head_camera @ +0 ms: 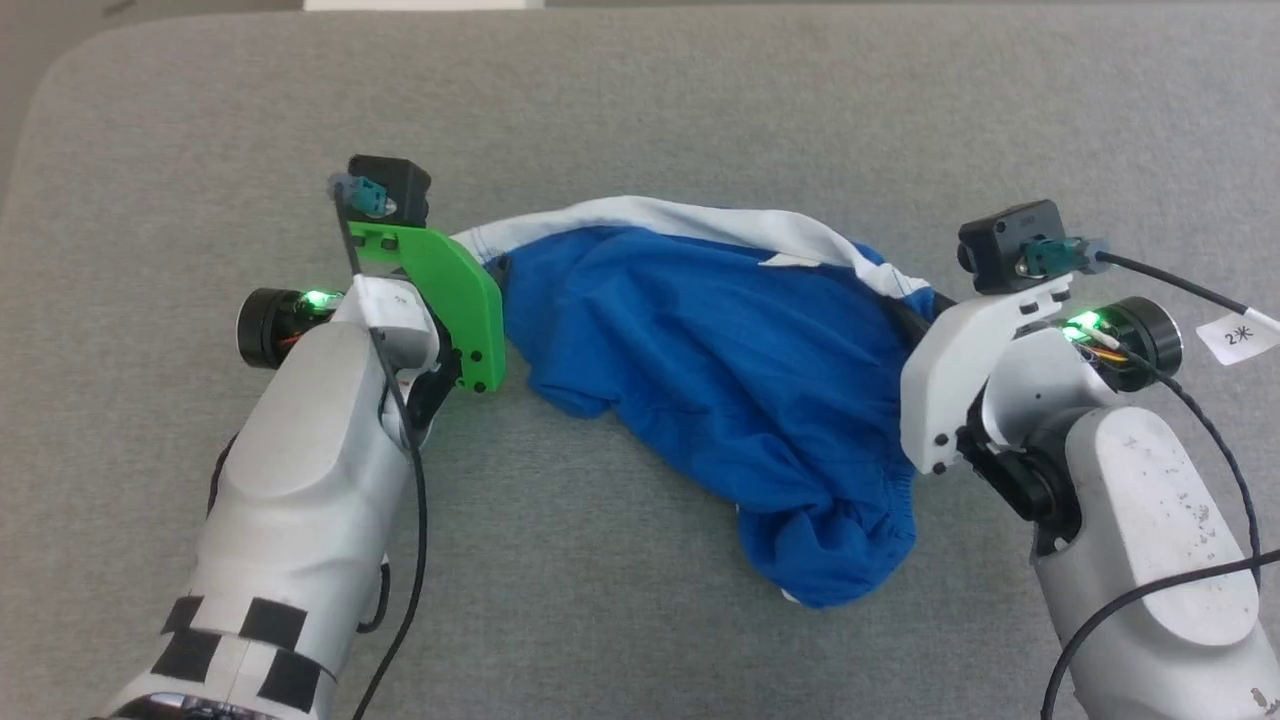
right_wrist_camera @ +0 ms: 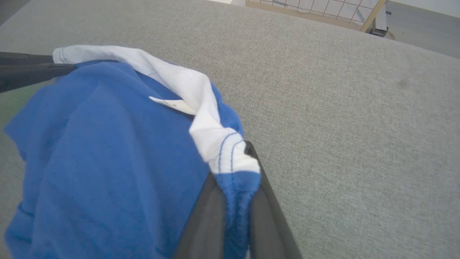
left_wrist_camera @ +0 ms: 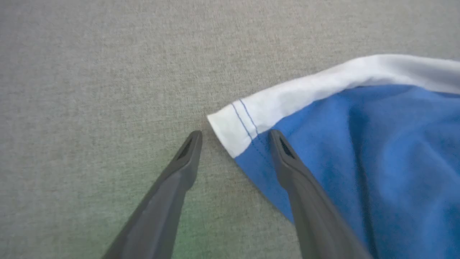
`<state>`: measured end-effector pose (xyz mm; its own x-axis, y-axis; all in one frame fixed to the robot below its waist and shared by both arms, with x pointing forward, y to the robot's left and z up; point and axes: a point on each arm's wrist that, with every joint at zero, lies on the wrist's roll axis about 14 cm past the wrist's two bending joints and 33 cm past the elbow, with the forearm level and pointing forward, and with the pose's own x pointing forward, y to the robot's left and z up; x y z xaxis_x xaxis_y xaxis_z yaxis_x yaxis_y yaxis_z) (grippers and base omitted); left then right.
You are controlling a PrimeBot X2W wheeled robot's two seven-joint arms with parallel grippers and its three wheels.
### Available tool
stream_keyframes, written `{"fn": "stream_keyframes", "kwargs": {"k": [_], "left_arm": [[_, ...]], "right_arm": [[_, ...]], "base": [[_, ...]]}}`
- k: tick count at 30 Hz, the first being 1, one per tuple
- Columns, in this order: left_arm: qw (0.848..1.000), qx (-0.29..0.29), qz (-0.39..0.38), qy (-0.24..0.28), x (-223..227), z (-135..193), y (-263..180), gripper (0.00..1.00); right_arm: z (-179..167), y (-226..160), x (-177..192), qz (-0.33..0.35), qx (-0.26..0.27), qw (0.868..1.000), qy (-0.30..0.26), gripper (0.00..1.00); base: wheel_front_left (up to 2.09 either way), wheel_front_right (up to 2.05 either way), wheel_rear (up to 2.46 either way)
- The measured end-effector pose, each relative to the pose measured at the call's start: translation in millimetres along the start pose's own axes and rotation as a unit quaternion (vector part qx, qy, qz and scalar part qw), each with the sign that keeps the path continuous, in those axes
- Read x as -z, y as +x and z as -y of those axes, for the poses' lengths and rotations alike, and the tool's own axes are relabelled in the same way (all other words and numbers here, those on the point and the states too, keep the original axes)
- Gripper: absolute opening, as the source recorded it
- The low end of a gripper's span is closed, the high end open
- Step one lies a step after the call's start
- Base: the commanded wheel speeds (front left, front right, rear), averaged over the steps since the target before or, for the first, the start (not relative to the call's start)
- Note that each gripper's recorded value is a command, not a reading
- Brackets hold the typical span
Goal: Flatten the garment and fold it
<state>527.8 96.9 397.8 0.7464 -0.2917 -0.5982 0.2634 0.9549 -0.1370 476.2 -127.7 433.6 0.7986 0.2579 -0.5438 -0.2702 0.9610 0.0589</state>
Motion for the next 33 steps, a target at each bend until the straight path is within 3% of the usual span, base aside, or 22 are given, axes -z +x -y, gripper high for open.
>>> {"fn": "stream_keyframes", "kwargs": {"k": [5, 6, 7, 13, 16, 22, 26, 27, 30, 33], "left_arm": [[1.000, 0.005, -0.016, -0.006, 8.6, 1.8, 14.9, 1.00], [1.000, 0.008, -0.011, -0.007, 7.4, 2.5, 16.8, 0.30], [1.000, 0.011, -0.004, -0.010, 6.0, 3.4, 18.6, 0.00], [0.998, 0.030, 0.034, -0.051, -3.9, 7.9, 17.6, 0.00], [0.991, 0.042, 0.092, -0.087, -31.3, 10.1, 7.7, 0.00], [0.951, 0.071, 0.268, -0.140, -123.1, 3.2, -45.9, 0.00], [0.918, 0.095, 0.354, -0.151, -153.8, 5.7, -97.6, 0.00], [0.904, 0.102, 0.390, -0.144, -151.9, 8.3, -146.1, 0.00], [0.900, 0.100, 0.407, -0.123, -164.9, 8.1, -173.0, 0.00], [0.901, 0.099, 0.414, -0.089, -181.2, 11.5, -192.8, 0.00]], "right_arm": [[4.7, 3.2, 10.4, -0.008, 0.003, 1.000, 0.006, 0.00], [5.3, 3.9, 11.3, -0.008, 0.003, 1.000, 0.007, 0.00], [6.1, 4.7, 12.7, -0.009, 0.004, 1.000, 0.008, 0.00], [7.5, 5.8, 11.2, -0.004, 0.004, 1.000, 0.010, 0.00], [9.7, 1.6, -2.3, 0.023, 0.006, 1.000, 0.013, 0.00], [11.1, -20.4, -38.7, 0.095, 0.004, 0.995, 0.040, 0.00], [7.9, -42.9, -57.4, 0.141, -0.006, 0.987, 0.079, 0.00], [-6.5, -67.5, -76.2, 0.175, -0.037, 0.978, 0.108, 0.00], [-22.2, -80.6, -96.5, 0.195, -0.081, 0.968, 0.137, 0.00], [-32.4, -92.7, -128.1, 0.214, -0.110, 0.963, 0.119, 0.00]], "base": [[0.00, 0.00, 0.00], [0.00, 0.00, 0.00], [0.00, 0.00, 0.00], [0.00, 0.00, 0.00], [0.00, 0.00, 0.00], [0.00, 0.00, 0.00], [0.00, 0.00, 0.00], [0.00, 0.00, 0.00], [0.00, 0.00, 0.00], [0.00, 0.00, 0.00]]}}
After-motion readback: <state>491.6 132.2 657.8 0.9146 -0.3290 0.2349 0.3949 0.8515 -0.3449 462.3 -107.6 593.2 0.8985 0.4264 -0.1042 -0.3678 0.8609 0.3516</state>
